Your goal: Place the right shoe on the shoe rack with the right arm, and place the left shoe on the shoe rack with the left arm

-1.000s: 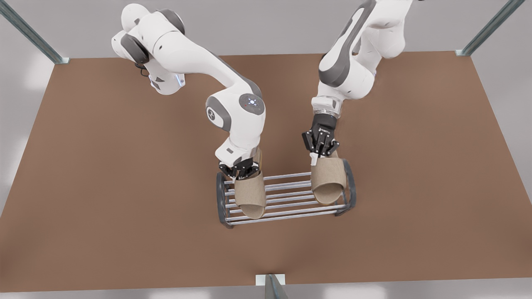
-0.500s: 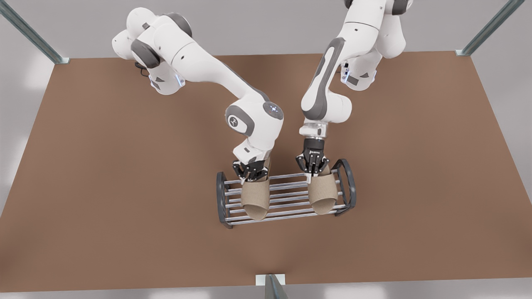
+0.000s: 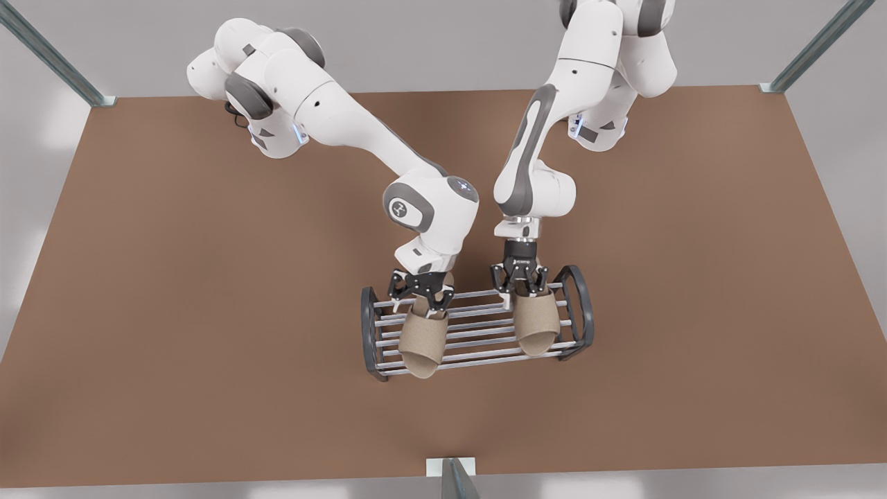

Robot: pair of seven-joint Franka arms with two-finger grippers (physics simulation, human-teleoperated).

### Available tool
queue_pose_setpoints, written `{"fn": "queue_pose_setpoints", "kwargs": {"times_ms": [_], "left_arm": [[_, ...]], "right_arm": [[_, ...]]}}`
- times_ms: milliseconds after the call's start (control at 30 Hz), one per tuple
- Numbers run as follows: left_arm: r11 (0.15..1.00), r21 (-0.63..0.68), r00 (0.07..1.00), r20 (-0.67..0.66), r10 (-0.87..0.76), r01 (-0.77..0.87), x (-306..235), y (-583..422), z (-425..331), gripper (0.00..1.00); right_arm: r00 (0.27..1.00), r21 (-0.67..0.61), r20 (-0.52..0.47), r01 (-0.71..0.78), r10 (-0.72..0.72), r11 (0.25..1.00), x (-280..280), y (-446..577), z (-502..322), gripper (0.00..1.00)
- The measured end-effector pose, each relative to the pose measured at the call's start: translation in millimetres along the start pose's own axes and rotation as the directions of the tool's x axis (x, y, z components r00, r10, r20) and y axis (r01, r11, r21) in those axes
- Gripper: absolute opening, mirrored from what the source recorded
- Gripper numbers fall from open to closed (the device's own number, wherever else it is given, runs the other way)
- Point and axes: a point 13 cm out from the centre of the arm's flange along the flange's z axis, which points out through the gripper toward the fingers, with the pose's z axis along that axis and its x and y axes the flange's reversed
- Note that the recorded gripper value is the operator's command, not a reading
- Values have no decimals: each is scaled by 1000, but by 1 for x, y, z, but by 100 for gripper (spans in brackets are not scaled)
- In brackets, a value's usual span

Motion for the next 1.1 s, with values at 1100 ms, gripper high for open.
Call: {"fn": "queue_pose_setpoints", "kwargs": {"times_ms": [1100], "left_arm": [[999,14,997,53,-50,50,-35,-20,-26,100]], "right_arm": [[710,11,-678,-247,189,969,-70,-425,-22,100]]}}
